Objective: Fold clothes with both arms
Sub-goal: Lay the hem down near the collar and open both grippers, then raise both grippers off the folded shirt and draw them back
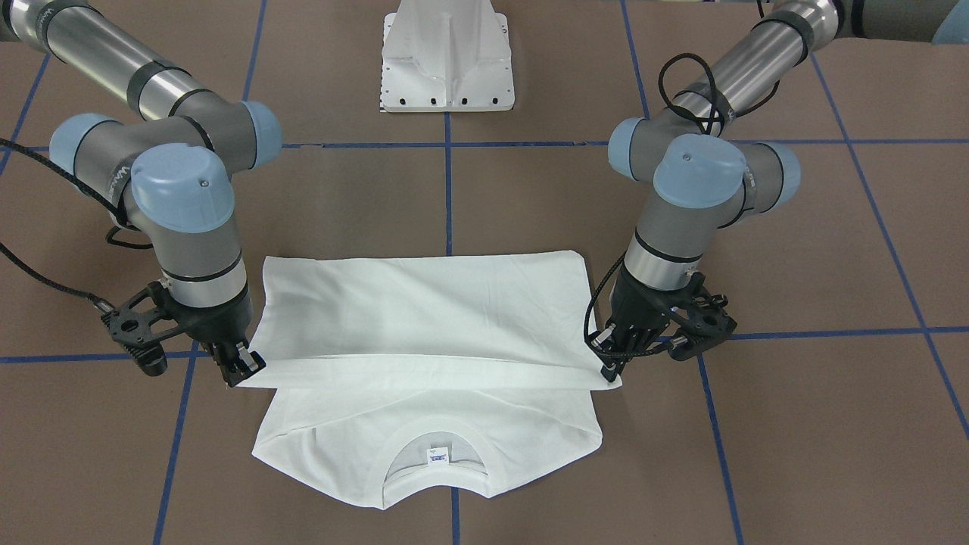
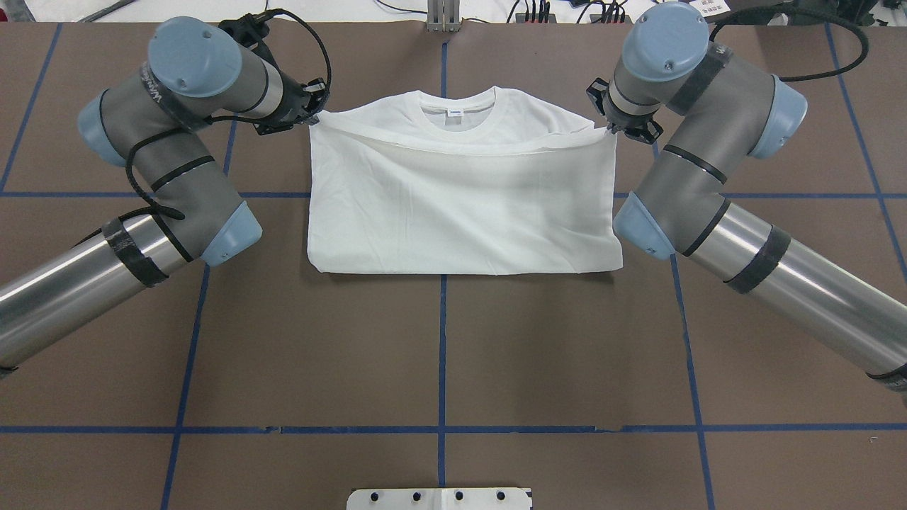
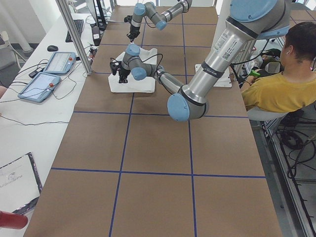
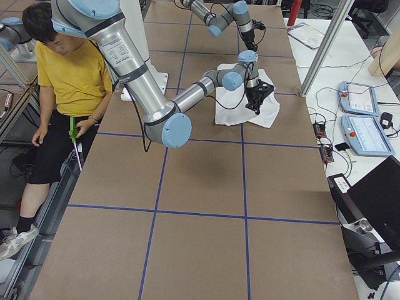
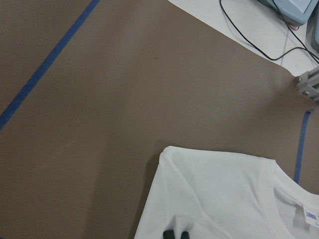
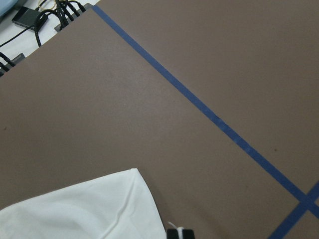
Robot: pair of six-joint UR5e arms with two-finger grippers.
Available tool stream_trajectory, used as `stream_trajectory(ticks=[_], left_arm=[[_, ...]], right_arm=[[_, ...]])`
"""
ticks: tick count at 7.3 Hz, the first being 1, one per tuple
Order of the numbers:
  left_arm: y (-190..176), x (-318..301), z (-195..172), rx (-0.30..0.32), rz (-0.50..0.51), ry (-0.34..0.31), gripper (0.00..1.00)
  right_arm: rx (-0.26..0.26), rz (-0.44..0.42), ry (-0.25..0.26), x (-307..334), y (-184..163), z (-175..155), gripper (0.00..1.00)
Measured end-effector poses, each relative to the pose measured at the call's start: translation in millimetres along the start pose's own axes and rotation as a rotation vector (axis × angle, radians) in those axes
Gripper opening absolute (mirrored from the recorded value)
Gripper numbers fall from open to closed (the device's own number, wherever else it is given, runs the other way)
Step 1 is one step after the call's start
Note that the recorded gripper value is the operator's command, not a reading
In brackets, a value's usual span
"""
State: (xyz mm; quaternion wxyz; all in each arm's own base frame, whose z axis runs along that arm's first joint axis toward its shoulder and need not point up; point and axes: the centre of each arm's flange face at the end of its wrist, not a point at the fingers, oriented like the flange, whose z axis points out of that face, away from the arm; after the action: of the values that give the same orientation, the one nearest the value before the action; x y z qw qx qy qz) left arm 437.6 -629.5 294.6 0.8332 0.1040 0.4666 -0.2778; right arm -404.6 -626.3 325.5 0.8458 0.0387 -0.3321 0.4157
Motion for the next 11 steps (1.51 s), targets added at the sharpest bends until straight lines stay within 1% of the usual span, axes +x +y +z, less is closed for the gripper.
stream_trajectory(ticks=[1, 3, 4, 7, 11], left_arm=[[-4.9, -3.6, 16.4, 0.002, 0.022, -0.016, 0.00], [-13.4, -14.9, 41.7, 0.005, 0.072, -0.027, 0.00], [-15.6, -16.5, 50.5, 0.005, 0.081, -0.029, 0.00], [-17.2, -1.2, 52.5, 0.004, 0.087, -0.016, 0.00], [-17.5, 5.7, 51.9, 0.006, 0.090, -0.007, 0.00]], right_arm=[[0.002, 0.001, 0.001, -9.1, -4.3, 13.9, 0.00], [0.005, -0.005, 0.028, -27.7, -6.5, 33.7, 0.00], [0.006, -0.010, 0.040, -33.8, -7.3, 40.0, 0.00], [0.013, -0.012, 0.054, -33.9, -14.1, 55.5, 0.00], [0.027, -0.013, 0.068, -33.1, -28.1, 63.8, 0.00]])
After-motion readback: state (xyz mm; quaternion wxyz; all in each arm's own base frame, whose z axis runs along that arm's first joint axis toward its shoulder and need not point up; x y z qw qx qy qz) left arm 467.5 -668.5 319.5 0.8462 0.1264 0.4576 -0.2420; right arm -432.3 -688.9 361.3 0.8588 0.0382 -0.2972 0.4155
